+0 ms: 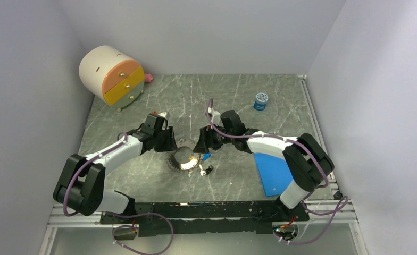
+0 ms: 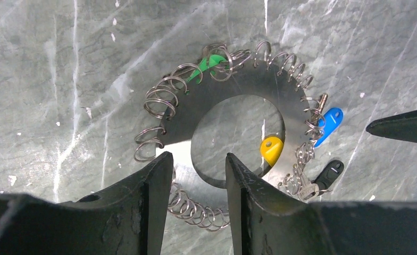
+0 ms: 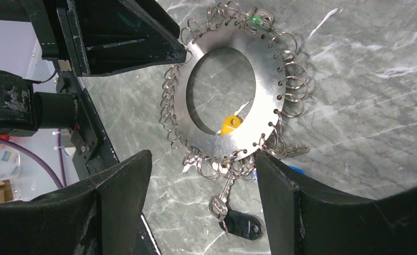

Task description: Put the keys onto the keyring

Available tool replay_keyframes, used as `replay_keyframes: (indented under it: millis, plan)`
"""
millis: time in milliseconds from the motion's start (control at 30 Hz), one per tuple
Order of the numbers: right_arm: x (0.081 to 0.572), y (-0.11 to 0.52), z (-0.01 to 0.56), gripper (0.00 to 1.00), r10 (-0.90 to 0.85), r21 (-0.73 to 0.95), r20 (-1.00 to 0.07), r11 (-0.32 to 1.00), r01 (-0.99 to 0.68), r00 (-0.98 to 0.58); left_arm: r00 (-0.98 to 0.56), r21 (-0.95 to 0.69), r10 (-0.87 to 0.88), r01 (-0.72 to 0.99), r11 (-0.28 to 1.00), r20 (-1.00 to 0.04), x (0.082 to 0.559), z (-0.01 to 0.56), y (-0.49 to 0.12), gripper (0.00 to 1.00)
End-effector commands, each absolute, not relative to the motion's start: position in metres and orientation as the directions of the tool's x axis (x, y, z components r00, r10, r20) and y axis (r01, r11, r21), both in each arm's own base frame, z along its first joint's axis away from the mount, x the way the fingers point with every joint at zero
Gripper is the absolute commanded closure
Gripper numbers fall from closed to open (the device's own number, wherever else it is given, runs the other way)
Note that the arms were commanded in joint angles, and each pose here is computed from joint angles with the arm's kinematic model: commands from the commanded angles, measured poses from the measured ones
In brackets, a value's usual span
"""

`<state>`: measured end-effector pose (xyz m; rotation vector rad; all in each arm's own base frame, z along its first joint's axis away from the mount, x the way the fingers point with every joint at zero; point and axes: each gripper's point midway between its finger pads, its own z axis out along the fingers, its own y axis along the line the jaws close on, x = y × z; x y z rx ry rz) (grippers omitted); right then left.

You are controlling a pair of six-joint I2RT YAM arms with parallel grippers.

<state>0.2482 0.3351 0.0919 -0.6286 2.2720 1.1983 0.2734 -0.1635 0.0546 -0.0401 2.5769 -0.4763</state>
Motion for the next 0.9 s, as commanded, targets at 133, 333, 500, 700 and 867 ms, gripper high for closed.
replay_keyframes:
  millis: [133,333,500,700,867]
  plan:
    - [0.270,0.338,0.103,0.25,-0.203,0.546,-0.671,0.516,-0.660,-0.713,-0.837,-0.490,-0.187,0.108,0.865,-0.514,0.291,0.084,-0.178,0.53]
    - [0.269,0.334,0.094,0.26,-0.224,0.541,-0.653,0.531,-0.653,-0.723,-0.817,-0.556,-0.281,0.058,0.829,-0.504,0.290,0.084,-0.158,0.53]
    - [0.262,0.330,0.084,0.32,-0.241,0.551,-0.628,0.535,-0.641,-0.740,-0.831,-0.521,-0.260,0.042,0.852,-0.492,0.283,0.075,-0.150,0.54]
    - [0.248,0.330,0.072,0.46,-0.254,0.598,-0.580,0.512,-0.616,-0.774,-0.826,-0.549,-0.278,0.044,0.835,-0.490,0.280,0.072,-0.154,0.54]
    - [0.246,0.326,0.067,0.48,-0.245,0.597,-0.569,0.534,-0.599,-0.785,-0.823,-0.520,-0.272,0.033,0.853,-0.499,0.280,0.072,-0.148,0.55]
